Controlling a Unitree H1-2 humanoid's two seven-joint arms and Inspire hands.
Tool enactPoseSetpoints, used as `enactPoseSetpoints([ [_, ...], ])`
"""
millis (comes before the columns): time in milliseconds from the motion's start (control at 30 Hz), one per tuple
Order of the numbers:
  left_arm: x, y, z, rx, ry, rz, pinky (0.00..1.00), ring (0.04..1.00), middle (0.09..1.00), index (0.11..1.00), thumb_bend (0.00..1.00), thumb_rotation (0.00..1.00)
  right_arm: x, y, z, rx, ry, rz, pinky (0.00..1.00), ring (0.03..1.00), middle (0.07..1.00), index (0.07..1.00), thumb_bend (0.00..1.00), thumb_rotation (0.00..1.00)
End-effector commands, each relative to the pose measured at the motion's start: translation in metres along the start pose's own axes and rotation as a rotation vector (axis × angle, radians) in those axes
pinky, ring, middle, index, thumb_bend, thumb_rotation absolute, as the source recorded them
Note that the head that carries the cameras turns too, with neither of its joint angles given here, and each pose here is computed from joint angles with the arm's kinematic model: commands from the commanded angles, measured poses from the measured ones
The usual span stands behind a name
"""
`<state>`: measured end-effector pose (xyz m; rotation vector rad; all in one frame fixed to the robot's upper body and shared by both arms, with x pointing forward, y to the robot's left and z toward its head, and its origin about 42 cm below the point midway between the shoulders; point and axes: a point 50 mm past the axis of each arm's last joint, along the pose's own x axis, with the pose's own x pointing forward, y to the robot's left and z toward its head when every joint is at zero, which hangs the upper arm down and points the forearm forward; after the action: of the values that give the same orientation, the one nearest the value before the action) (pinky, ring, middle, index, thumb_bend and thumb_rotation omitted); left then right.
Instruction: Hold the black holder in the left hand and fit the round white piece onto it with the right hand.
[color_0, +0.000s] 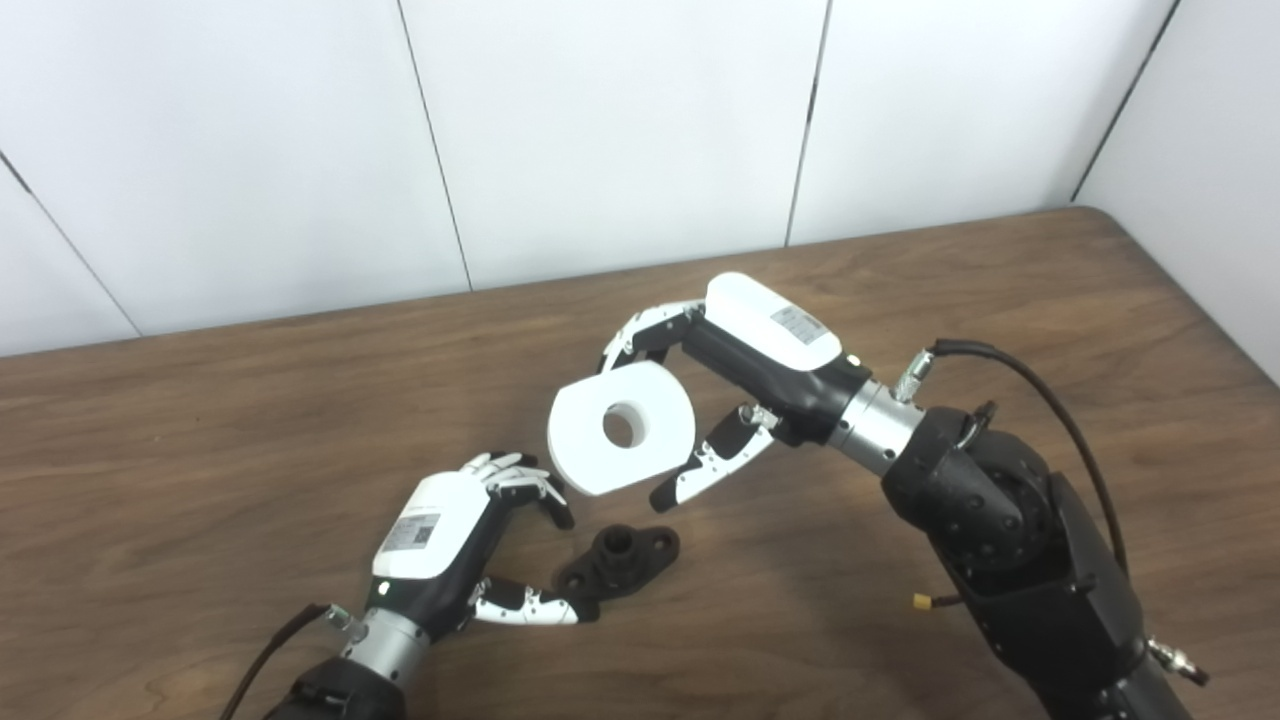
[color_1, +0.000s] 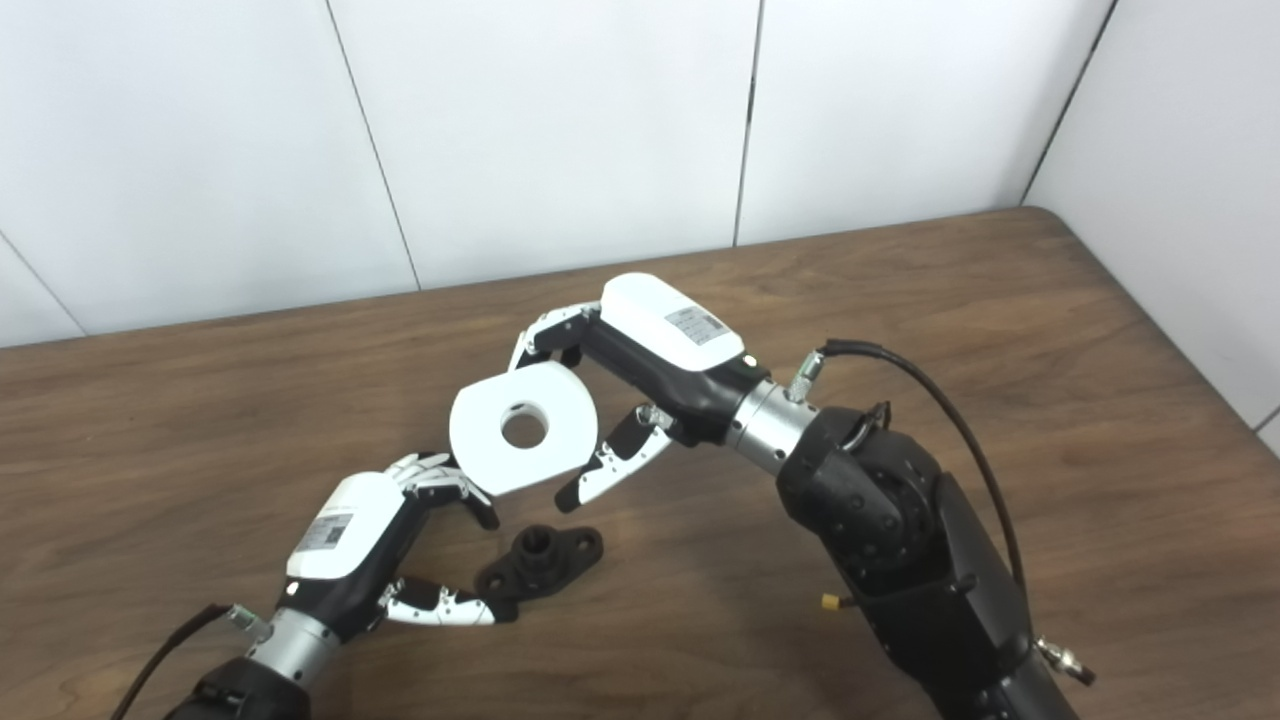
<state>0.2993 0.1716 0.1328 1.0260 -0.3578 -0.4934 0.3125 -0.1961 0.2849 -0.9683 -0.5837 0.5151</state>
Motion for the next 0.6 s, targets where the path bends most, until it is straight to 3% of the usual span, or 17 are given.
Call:
enactPoseSetpoints([
  [0, 0.0014, 0.0004, -0.0005, 0.004, -0.026, -0.011, 0.93, 0.862, 0.710, 0.525, 0.94, 0.18, 0.0060, -0.0146, 0.0083, -0.024, -0.046, -0.067, 0.58, 0.669, 0.645, 0.480, 0.52, 0.13],
  [67, 0.0010, 0.0008, -0.0012, -0.003, -0.028, -0.010, 0.94, 0.862, 0.703, 0.519, 0.92, 0.15, 0.0066, -0.0150, 0.0088, -0.025, -0.047, -0.067, 0.58, 0.668, 0.646, 0.480, 0.52, 0.13],
  [100, 0.0007, 0.0012, -0.0018, -0.005, -0.031, -0.010, 0.95, 0.865, 0.703, 0.503, 0.73, 0.11, 0.0069, -0.0152, 0.0091, -0.025, -0.046, -0.067, 0.58, 0.668, 0.646, 0.480, 0.52, 0.13],
  [167, 0.0003, 0.0021, -0.0025, -0.008, -0.032, -0.010, 0.96, 0.869, 0.701, 0.490, 0.57, 0.08, 0.0074, -0.0154, 0.0093, -0.024, -0.047, -0.067, 0.58, 0.669, 0.647, 0.480, 0.52, 0.13],
  [567, -0.0016, 0.0049, -0.0033, -0.005, -0.024, -0.011, 0.96, 0.869, 0.703, 0.486, 0.52, 0.07, 0.0101, -0.0163, 0.0111, -0.025, -0.054, -0.066, 0.57, 0.665, 0.647, 0.480, 0.52, 0.13],
])
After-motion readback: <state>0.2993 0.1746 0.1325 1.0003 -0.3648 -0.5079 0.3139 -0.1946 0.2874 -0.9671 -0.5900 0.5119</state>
